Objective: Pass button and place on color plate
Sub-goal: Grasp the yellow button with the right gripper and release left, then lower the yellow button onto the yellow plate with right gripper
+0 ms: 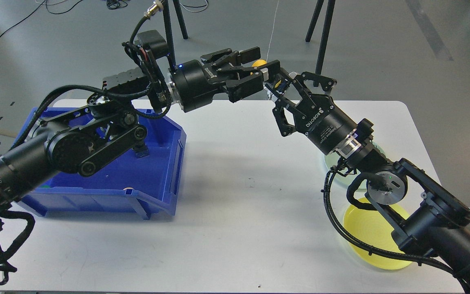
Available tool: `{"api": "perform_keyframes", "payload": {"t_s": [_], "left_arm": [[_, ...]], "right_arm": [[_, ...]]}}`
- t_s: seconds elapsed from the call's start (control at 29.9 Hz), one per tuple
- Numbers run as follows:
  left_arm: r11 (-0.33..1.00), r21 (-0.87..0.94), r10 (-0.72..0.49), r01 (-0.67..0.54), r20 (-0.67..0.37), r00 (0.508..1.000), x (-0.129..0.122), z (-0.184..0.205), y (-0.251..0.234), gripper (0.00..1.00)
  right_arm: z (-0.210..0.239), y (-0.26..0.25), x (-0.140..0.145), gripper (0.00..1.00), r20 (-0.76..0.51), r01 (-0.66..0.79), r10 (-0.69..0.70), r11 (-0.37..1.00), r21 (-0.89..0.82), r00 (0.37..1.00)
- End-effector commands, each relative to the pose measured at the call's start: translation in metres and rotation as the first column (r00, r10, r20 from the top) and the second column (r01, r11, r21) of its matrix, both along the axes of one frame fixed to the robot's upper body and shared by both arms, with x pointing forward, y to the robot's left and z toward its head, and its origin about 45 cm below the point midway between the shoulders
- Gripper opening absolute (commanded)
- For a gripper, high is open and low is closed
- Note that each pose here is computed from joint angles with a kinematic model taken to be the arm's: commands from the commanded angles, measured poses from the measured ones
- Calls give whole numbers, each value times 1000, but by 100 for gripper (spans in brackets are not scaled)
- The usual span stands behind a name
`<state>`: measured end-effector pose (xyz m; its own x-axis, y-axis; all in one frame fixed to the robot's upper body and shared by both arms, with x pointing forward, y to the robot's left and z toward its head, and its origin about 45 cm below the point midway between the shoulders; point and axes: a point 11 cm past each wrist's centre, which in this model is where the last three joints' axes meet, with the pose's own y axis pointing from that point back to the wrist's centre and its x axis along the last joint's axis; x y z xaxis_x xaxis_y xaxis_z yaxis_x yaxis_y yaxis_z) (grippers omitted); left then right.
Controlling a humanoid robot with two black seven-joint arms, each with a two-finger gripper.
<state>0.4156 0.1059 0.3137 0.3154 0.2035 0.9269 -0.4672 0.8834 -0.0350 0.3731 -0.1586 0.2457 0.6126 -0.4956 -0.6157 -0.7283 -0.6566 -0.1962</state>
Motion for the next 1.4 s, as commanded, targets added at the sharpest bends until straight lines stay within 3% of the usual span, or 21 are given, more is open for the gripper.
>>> {"api": "perform_keyframes", "payload": {"t_s": [0.0,0.27,0.54,0.7,0.8,1.04,1.37], "left_arm": [[987,-150,35,-51,-113,993,7,10,7,100],[811,-504,47,-298,-451,891,42,32,50,100],[592,-597,-49,-541,-697,716,69,25,89,100],[327,-668,-269,-669,-744,611,84,30,119,100],[205,-676,-338,-708,-728,597,90,26,139,100],[66,-686,-395,-725,-685,612,97,26,174,100],[57,-677,-388,-734,-693,608,98,23,175,100]], "right_arm": [[1,-14,1,20,6,22,-21,1000,-17,1000],[16,-111,1,19,66,139,-127,962,-235,990],[10,-217,-47,18,26,177,-195,817,-549,981],[-26,-249,-86,17,-61,107,-204,717,-689,977],[-50,-254,-108,17,-122,49,-199,687,-725,972],[-94,-257,-153,17,-275,-61,-215,675,-735,937],[-154,-241,-185,17,-407,-124,-258,696,-708,876]]}}
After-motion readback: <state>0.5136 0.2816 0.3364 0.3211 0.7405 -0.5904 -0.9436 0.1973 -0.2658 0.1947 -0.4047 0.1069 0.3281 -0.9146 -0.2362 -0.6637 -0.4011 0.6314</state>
